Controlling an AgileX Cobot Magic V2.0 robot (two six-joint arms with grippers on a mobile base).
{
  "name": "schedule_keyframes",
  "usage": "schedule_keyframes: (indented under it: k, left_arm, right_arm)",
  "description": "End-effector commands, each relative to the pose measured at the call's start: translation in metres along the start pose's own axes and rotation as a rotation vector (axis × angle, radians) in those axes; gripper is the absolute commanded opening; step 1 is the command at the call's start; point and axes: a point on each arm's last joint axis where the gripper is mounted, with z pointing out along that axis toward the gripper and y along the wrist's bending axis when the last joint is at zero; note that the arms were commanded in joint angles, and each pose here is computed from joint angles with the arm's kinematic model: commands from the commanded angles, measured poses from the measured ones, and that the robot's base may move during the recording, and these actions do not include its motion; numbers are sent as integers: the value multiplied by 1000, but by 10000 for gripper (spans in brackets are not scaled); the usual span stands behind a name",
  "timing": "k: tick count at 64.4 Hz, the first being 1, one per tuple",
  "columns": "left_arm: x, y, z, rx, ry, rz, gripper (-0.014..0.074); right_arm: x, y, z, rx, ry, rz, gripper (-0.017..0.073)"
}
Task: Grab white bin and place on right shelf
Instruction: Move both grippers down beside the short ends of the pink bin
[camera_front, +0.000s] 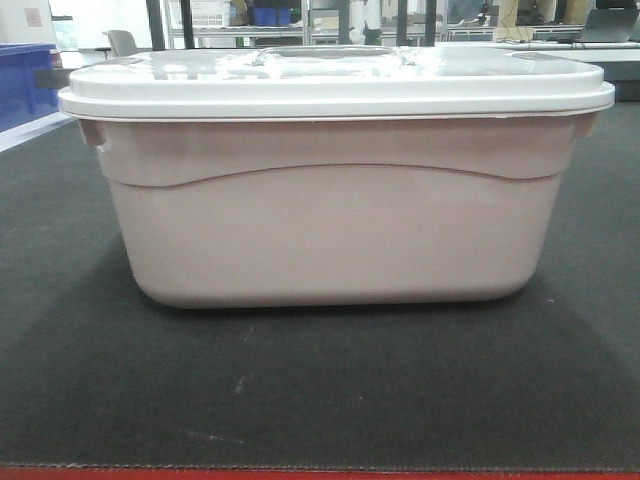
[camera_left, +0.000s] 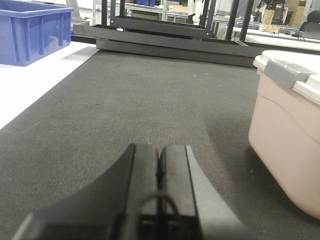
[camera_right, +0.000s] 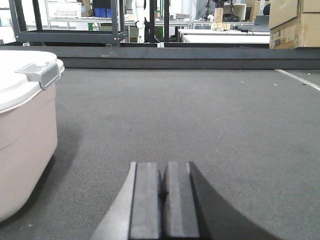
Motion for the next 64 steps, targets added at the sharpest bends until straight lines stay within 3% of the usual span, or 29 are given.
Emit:
schedule_keyframes:
  k: [1, 64]
  left_arm:
    - [-8, -1, -1, 14, -92, -3, -126]
    - [-9, -1, -1, 14, -99, -3, -126]
  right_arm:
    - [-10, 0, -2, 0, -109, -15, 61]
    - [-10, 0, -2, 0, -111, -15, 61]
